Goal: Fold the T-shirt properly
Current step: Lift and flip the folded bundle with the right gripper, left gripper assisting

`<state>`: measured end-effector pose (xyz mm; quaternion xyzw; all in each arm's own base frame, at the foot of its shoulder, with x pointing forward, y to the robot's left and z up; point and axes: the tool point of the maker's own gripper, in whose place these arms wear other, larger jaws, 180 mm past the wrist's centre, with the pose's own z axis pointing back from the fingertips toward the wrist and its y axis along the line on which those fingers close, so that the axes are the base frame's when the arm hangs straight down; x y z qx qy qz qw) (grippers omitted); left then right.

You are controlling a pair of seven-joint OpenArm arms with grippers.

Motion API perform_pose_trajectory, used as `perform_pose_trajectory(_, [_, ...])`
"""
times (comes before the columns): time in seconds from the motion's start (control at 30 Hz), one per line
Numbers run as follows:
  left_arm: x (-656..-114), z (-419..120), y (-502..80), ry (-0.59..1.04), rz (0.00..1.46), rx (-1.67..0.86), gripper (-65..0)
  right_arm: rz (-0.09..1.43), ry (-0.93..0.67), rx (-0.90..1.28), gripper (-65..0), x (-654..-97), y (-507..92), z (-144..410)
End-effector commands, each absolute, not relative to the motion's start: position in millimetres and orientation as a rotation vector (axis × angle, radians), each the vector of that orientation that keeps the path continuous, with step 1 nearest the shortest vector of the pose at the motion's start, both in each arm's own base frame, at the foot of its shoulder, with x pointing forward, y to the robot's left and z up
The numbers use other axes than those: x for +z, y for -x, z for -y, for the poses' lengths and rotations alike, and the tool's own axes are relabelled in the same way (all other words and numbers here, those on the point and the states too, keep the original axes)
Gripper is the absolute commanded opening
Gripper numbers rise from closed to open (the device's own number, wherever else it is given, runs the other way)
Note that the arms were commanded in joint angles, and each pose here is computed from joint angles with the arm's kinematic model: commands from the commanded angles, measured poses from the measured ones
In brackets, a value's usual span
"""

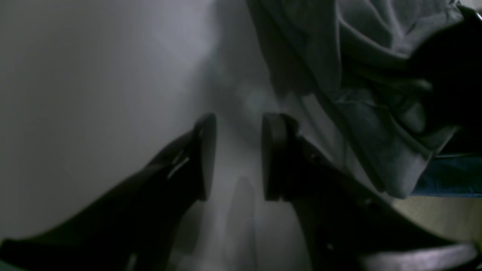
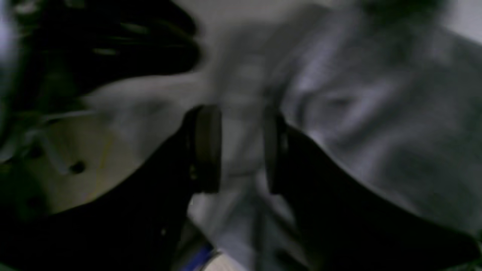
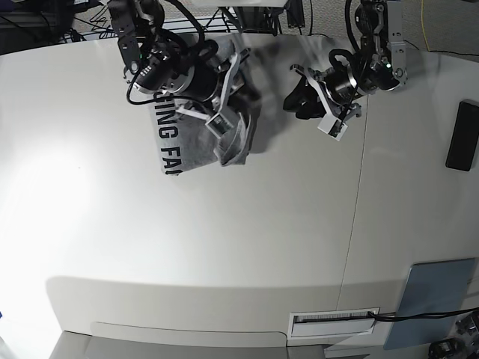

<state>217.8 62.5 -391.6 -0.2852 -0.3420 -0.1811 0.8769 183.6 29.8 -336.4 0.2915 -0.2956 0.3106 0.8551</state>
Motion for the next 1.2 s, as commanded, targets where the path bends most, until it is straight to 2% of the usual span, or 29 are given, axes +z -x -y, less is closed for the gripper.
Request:
perform_pose_trajectory(0.0, [-380.2, -60.9, -224.5, 0.609, 0.761, -0.379, -43.7, 0.663, -0.655, 0.68, -46.1, -323.7, -185.4, -36.5])
perform_pose_trajectory(0.2, [-380.2, -60.9, -224.5, 0.609, 0.761, -0.379, -43.7, 0.633, -0.574, 0.665, -46.1, -332.4, -192.9, -15.0])
perform_pose_trajectory(0.5, [-380.1, -60.9, -224.7, 0.609, 0.762, -0.379, -43.7, 0.764, -0.331, 0.414, -46.1, -314.6, -244.7, 87.3])
perform_pose_trajectory(0.63, [-380.0, -60.8, -224.7, 0.61, 0.762, -0.379, -43.7, 0.71, -0.266, 0.348, -46.2, -322.8, -238.7, 118.6])
perform_pose_trajectory(0.93, [-379.2, -60.8, -225.5, 0.611, 0.769, -0.377, -43.7, 0.581, -0.356, 0.453, -46.5, -348.5, -196.3, 77.0])
perform_pose_trajectory(1.17, [-379.2, -60.8, -225.4, 0.611, 0.768, -0.377, -43.7, 0.448, -0.564, 0.678, -46.5, -351.1, -146.1, 3.1])
